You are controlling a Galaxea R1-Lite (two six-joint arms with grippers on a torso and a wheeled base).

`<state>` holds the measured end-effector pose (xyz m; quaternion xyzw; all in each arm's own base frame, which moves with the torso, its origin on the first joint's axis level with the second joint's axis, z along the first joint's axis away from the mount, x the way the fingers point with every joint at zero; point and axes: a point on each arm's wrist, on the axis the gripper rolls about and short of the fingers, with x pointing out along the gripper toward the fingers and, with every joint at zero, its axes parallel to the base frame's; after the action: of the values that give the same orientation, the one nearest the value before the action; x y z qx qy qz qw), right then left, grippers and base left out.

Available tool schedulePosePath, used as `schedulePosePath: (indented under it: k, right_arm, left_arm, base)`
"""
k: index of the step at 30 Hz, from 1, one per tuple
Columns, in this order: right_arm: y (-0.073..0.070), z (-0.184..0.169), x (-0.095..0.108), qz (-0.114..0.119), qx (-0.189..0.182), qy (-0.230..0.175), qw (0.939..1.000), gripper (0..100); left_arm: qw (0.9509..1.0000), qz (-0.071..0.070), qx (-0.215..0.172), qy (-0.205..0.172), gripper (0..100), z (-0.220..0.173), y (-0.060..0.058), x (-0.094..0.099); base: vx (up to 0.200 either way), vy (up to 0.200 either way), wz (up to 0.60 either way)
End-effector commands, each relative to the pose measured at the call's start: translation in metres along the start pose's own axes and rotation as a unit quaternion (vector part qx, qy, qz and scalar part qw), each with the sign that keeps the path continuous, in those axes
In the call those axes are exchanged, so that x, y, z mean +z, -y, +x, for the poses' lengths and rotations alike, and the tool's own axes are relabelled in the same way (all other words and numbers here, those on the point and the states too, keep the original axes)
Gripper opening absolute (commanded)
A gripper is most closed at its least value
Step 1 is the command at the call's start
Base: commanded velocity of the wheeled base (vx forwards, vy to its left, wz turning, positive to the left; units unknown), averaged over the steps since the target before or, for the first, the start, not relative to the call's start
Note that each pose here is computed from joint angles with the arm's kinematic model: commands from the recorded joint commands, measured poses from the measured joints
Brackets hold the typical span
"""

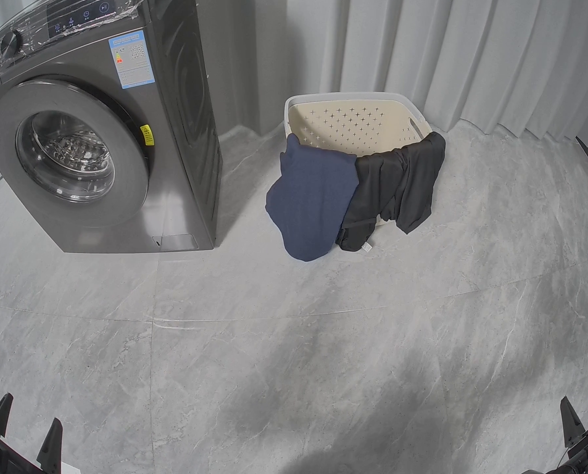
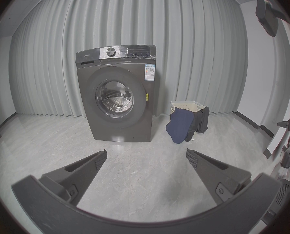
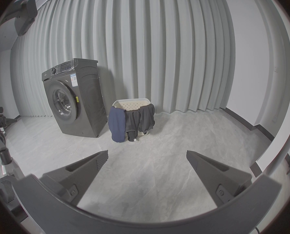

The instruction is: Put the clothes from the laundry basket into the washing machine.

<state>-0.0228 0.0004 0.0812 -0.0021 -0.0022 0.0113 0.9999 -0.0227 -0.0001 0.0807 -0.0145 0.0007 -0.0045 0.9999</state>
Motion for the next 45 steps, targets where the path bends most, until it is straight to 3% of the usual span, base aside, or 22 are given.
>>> schedulePosePath:
  k: [1, 5, 32, 45]
  right_arm:
    - [0.0, 0.0009, -0.0049, 0.0, 0.0, -0.006, 1.0, 100]
    - [0.0, 0.0009, -0.0049, 0.0, 0.0, -0.006, 1.0, 100]
    - [0.0, 0.0009, -0.0049, 0.0, 0.0, -0.006, 1.0, 100]
    - [0.0, 0.0009, -0.0049, 0.0, 0.0, -0.006, 1.0, 100]
  left_arm:
    - [1.0, 0.0, 0.0, -0.002, 100, 0.0003, -0.0001, -0.0048]
    - [1.0, -0.001, 0.001, -0.002, 100, 0.0003, -0.0002, -0.0048]
    - [1.0, 0.0, 0.003, -0.002, 100, 0.0003, -0.0002, -0.0047]
    - [1.0, -0.002, 0.003, -0.002, 100, 0.0003, -0.0002, -0.0048]
  base:
    - [0.0, 0.0, 0.0]
    - [0.0, 0.0, 0.0]
    - [0.0, -0.2, 0.0]
    - [0.015, 0.0, 0.0]
